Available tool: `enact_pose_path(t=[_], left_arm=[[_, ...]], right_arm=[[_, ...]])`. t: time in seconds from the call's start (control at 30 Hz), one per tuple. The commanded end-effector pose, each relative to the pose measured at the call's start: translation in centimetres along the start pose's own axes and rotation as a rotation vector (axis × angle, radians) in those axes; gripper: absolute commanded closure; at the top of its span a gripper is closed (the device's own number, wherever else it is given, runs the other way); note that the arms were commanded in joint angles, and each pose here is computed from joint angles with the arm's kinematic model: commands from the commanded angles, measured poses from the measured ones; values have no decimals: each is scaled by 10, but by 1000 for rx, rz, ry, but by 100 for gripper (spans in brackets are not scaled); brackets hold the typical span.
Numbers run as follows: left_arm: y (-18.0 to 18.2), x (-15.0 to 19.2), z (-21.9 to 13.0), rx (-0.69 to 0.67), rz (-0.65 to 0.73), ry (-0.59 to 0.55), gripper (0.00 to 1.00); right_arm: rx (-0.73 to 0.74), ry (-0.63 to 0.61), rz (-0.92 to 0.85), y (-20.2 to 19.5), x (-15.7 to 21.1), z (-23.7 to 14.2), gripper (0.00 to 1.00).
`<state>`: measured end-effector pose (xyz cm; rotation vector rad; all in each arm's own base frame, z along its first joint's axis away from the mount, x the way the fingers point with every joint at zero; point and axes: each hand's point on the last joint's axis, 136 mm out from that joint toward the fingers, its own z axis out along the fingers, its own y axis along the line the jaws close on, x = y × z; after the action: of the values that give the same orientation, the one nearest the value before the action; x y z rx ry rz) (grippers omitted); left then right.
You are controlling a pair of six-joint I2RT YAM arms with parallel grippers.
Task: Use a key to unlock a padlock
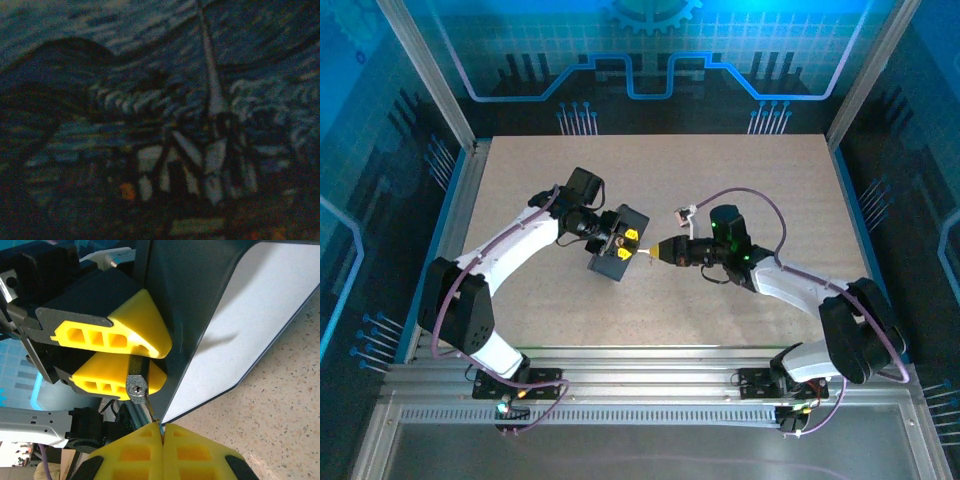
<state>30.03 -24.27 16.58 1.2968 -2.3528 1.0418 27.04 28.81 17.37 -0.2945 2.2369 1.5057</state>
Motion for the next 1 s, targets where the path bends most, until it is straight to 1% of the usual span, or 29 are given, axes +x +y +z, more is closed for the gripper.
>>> enact_pose_path(t=[0.0,0.2,0.43,0.97], left_arm=[[-4,10,-10,38,17,15,100],[-2,9,-10,39,12,11,100],[-4,11,-12,52,15,14,100],[-2,9,-11,45,6,11,100]], right_arm=[[-35,-25,-46,17,0,-3,100],[-29,-33,-50,19,2,-7,100],[-2,-45,-37,11,-4,-2,100],[-42,-45,-42,17,-6,2,100]])
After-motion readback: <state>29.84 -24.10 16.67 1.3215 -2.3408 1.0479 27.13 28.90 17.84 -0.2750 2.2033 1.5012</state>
